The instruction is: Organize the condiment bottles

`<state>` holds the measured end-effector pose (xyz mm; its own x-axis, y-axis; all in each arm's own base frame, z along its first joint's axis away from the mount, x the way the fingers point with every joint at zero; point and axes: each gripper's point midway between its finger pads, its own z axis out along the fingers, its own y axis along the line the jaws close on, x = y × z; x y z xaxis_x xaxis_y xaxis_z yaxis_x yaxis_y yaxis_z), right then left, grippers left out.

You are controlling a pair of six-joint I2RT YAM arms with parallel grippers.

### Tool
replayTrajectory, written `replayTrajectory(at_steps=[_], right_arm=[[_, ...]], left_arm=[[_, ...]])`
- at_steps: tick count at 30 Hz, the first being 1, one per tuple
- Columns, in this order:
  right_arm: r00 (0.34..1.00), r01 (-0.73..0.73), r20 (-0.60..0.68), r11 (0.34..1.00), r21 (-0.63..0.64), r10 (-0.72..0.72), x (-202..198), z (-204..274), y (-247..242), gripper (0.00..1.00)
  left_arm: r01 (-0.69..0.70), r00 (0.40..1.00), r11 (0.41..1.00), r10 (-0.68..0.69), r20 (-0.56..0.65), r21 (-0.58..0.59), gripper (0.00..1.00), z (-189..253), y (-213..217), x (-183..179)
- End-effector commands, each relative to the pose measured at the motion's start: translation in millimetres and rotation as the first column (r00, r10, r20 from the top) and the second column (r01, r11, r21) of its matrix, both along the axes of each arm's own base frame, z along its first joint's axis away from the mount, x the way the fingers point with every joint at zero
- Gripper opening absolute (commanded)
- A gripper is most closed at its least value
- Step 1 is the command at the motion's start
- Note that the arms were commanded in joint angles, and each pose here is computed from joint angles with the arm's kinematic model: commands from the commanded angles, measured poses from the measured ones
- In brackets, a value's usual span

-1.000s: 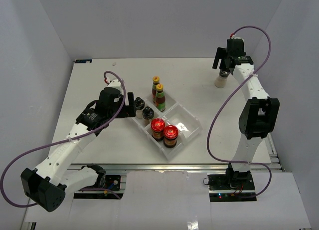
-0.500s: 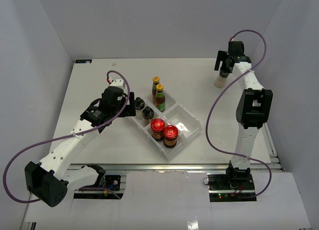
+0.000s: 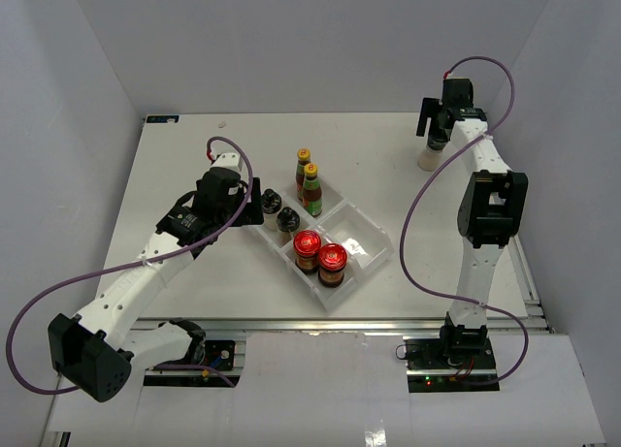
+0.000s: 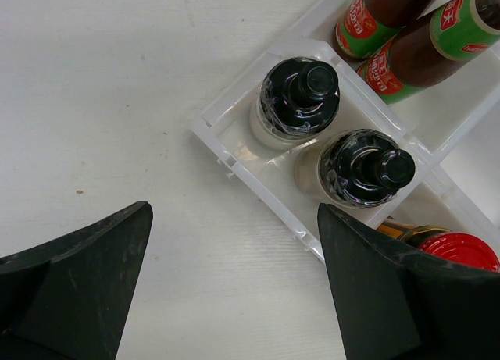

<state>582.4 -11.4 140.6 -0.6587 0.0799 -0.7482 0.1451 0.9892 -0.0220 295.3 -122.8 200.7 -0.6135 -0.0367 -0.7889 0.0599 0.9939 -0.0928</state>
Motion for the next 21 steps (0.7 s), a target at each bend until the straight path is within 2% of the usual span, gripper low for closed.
replayTrajectory(at_steps=[1,4,6,9,12,16,21], right_arm=[[1.0,-0.01,0.008,1.0,-0.024,0.01,5,10,-3,0.77],[1.0,-0.021,-0.009,1.0,-0.014,0.02,1,8,-1,0.7],[1.0,-0.025,-0.017,1.0,-0.009,0.025,-1,6,0,0.61],[1.0,-0.011,-0.022,1.0,-0.009,0.01,-2,7,-11,0.58],[0.999,-0.005,-0.043,1.0,-0.01,0.004,-4,2,-16,0.59],[0.998,-0.003,-0.057,1.0,-0.014,0.002,-6,-2,-17,0.71],[0.998,-0.003,-0.065,1.0,-0.01,0.002,-7,-5,-17,0.74]], left_arm=[[-0.008,0.999,0.999,0.01,0.053,-0.033,0.98,19,-2,6],[-0.009,0.999,0.999,0.011,0.05,-0.039,0.98,20,0,1],[-0.012,0.998,0.999,0.014,0.053,-0.043,0.98,21,1,-1],[-0.016,0.998,0.999,0.018,0.061,-0.045,0.98,24,3,-2],[-0.019,0.998,0.999,0.022,0.064,-0.045,0.98,26,4,-3],[-0.019,0.997,0.999,0.022,0.07,-0.047,0.98,29,4,-2],[-0.018,0.997,0.998,0.022,0.073,-0.055,0.98,31,2,-1]])
